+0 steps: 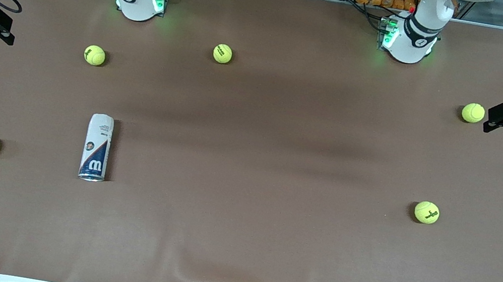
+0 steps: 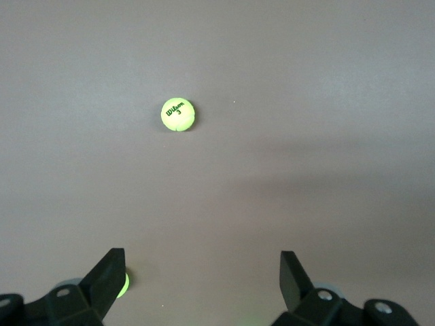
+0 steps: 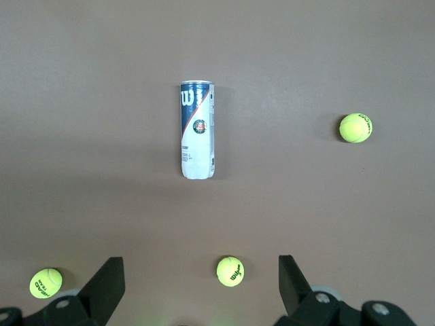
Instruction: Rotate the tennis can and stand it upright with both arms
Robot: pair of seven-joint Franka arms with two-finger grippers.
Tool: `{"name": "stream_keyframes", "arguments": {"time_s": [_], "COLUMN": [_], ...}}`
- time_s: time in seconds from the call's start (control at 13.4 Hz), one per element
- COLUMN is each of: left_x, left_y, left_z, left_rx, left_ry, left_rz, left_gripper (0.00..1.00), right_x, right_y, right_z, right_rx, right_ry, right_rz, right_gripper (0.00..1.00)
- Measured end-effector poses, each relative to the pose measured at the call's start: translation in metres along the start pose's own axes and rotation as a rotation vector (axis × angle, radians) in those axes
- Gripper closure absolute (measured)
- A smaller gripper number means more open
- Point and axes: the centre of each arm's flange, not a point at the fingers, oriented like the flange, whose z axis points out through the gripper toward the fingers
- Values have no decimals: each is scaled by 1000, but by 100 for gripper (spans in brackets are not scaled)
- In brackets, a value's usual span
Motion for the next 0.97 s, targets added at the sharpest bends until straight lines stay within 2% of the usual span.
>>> {"name": "stream_keyframes", "arguments": {"time_s": [0.6,0.75,0.97], "left_x": [1,1,2], "left_y": [2,2,2], "left_z": [2,3,3], "left_rx": [0,0,0], "left_ry": [-5,-6,-6], "left_rz": [3,3,3], "left_gripper": [0,0,0], "right_x": [4,20,66], "right_y": [2,1,-5], "right_z": [5,38,128], "right_rx": [-1,5,13], "right_ry": [1,-65,-196], "right_rz": [2,-2,-21], "right_gripper": [0,0,0]}}
